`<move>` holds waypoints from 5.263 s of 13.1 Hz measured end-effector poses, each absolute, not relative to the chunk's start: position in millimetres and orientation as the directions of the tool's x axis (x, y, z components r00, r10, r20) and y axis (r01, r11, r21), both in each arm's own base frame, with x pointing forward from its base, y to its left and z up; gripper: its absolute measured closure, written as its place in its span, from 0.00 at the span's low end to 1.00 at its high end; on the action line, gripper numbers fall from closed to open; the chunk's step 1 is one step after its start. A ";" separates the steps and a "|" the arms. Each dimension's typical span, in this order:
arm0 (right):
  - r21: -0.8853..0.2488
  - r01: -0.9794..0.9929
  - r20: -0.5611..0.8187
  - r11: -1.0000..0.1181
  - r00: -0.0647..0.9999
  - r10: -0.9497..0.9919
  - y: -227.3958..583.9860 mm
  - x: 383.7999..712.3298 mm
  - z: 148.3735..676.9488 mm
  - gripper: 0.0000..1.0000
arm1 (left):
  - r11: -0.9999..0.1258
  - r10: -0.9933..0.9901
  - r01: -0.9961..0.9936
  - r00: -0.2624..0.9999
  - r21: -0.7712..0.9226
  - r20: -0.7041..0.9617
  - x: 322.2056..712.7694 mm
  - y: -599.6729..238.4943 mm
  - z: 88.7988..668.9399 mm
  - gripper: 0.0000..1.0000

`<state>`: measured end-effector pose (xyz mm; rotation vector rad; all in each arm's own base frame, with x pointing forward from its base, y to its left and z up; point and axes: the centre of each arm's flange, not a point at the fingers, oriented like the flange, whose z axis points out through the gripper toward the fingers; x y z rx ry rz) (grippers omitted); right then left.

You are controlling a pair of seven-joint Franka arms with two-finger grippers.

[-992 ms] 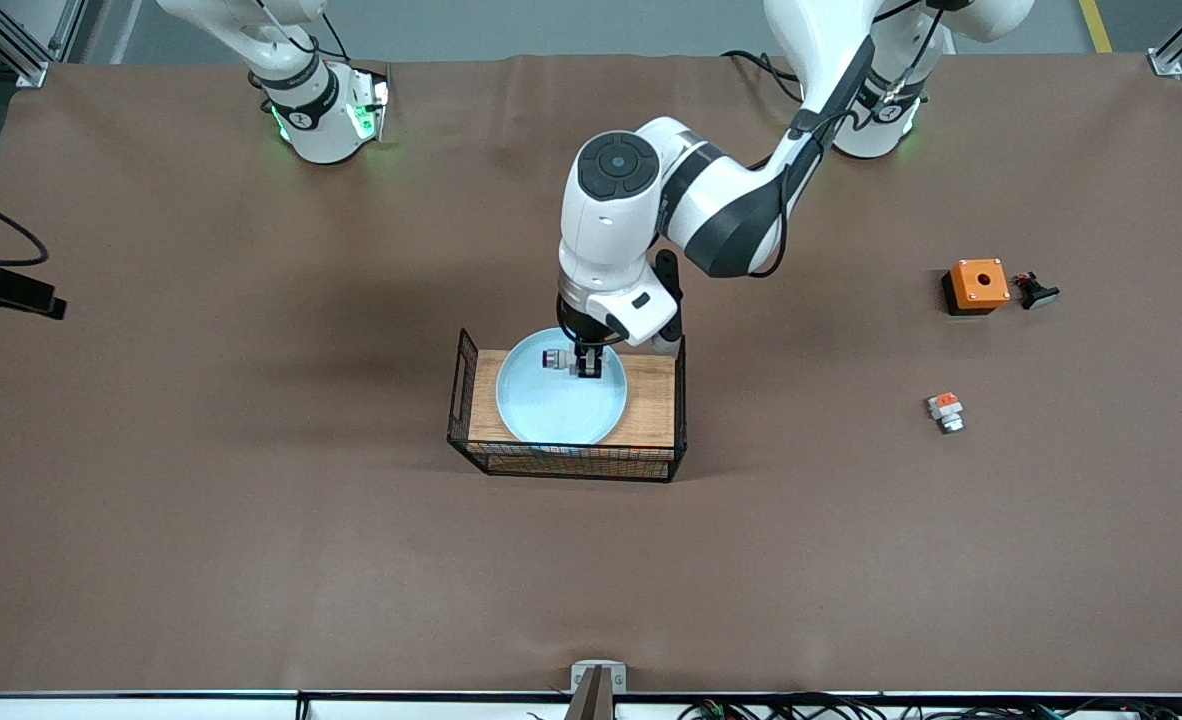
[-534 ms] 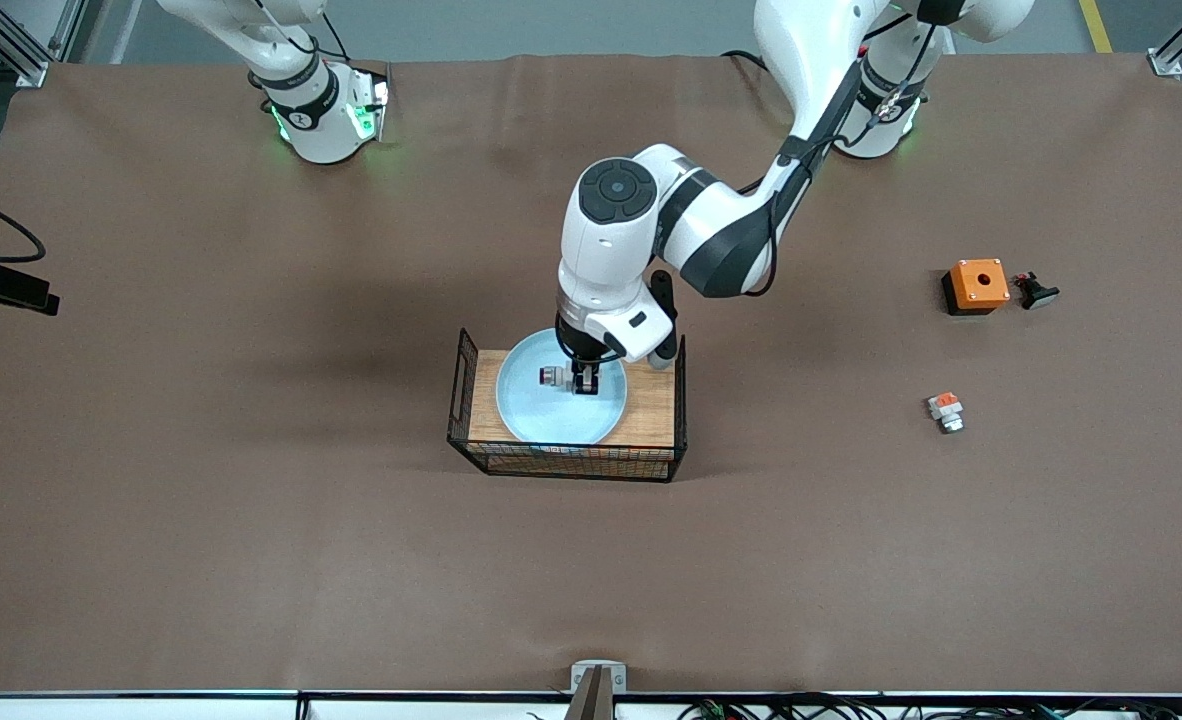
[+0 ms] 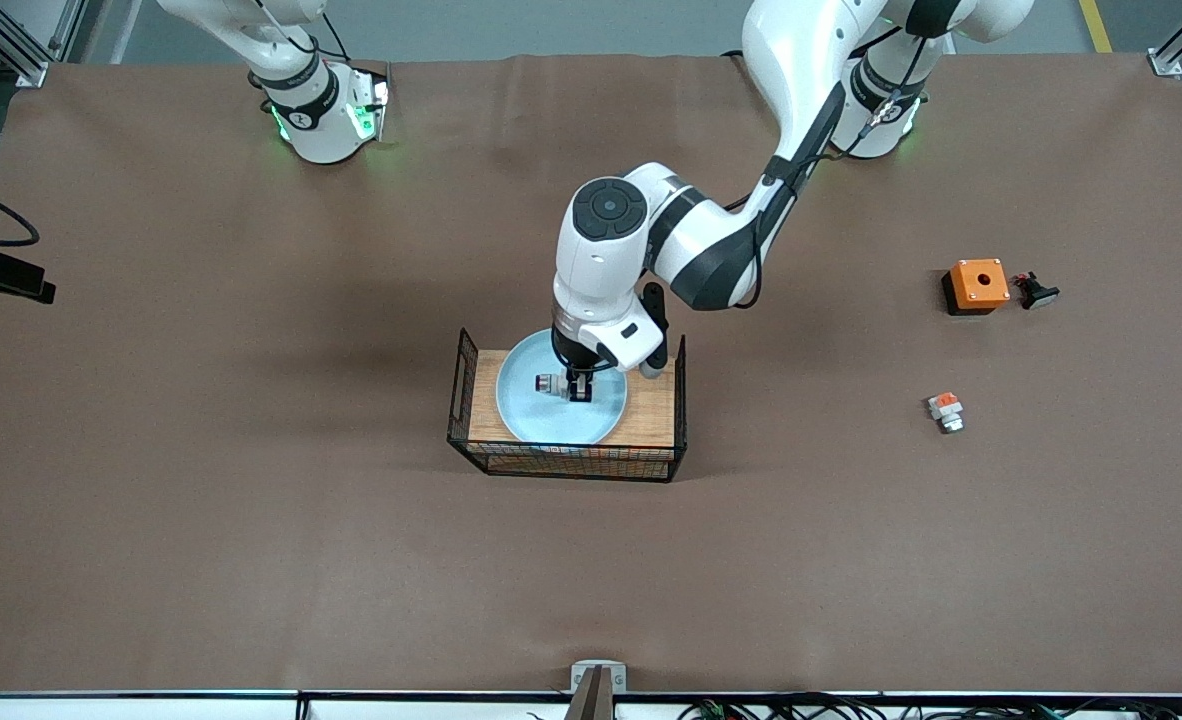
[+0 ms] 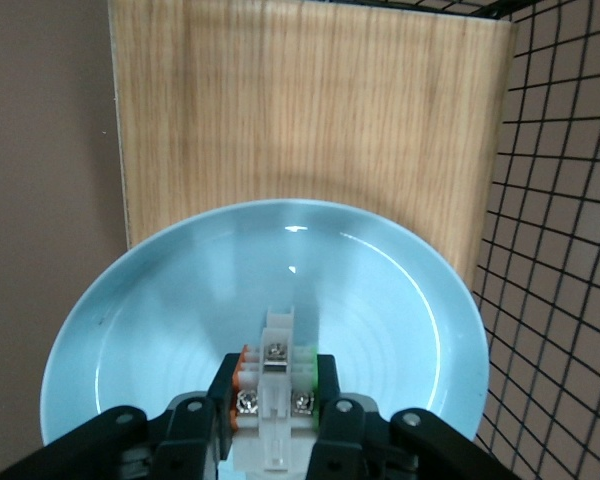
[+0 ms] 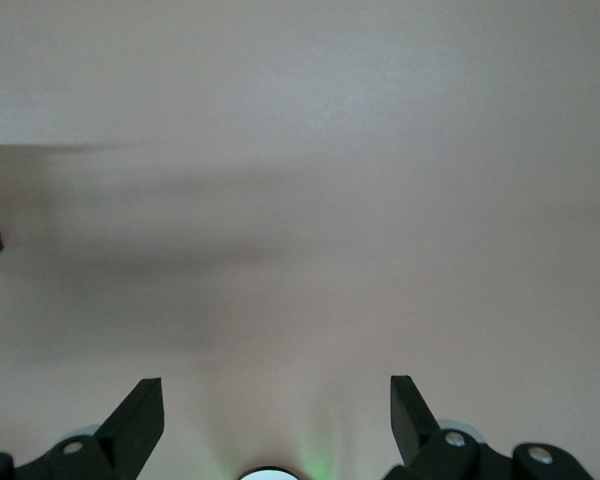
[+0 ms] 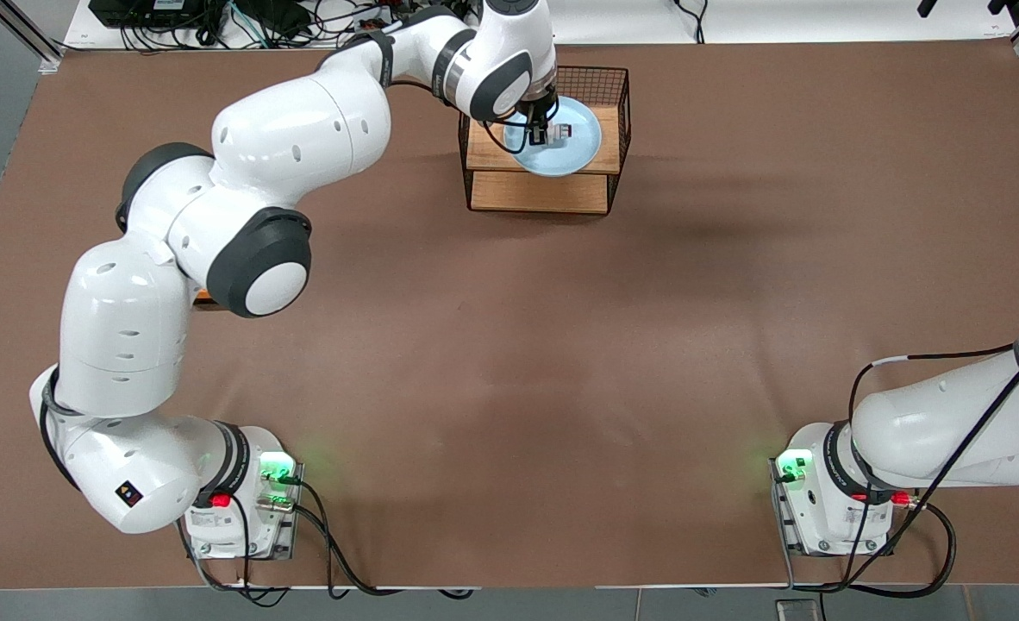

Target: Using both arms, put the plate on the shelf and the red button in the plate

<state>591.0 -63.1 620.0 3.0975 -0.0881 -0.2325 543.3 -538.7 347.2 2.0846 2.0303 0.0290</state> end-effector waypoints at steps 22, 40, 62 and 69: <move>0.017 0.018 -0.049 -1.000 0.999 0.017 -27.3 505.6 671.9 0.00 | -0.616 0.755 0.761 0.644 0.203 -0.126 586.7 -324.6 547.2 0.00; -0.027 0.045 -0.014 -0.999 0.999 0.045 -12.3 502.2 675.8 0.00 | -0.965 0.256 0.251 0.965 0.082 0.059 585.5 -19.4 570.2 0.00; -0.022 0.033 -0.010 -0.999 0.999 0.033 -19.2 501.4 677.2 0.00 | -0.979 0.195 0.186 0.976 0.088 0.099 565.0 -12.8 614.5 0.00; -0.023 0.032 -0.013 -0.999 0.999 0.033 -19.3 501.1 676.5 0.00 | -0.983 0.171 0.164 0.981 0.084 0.087 555.8 -19.1 630.2 0.00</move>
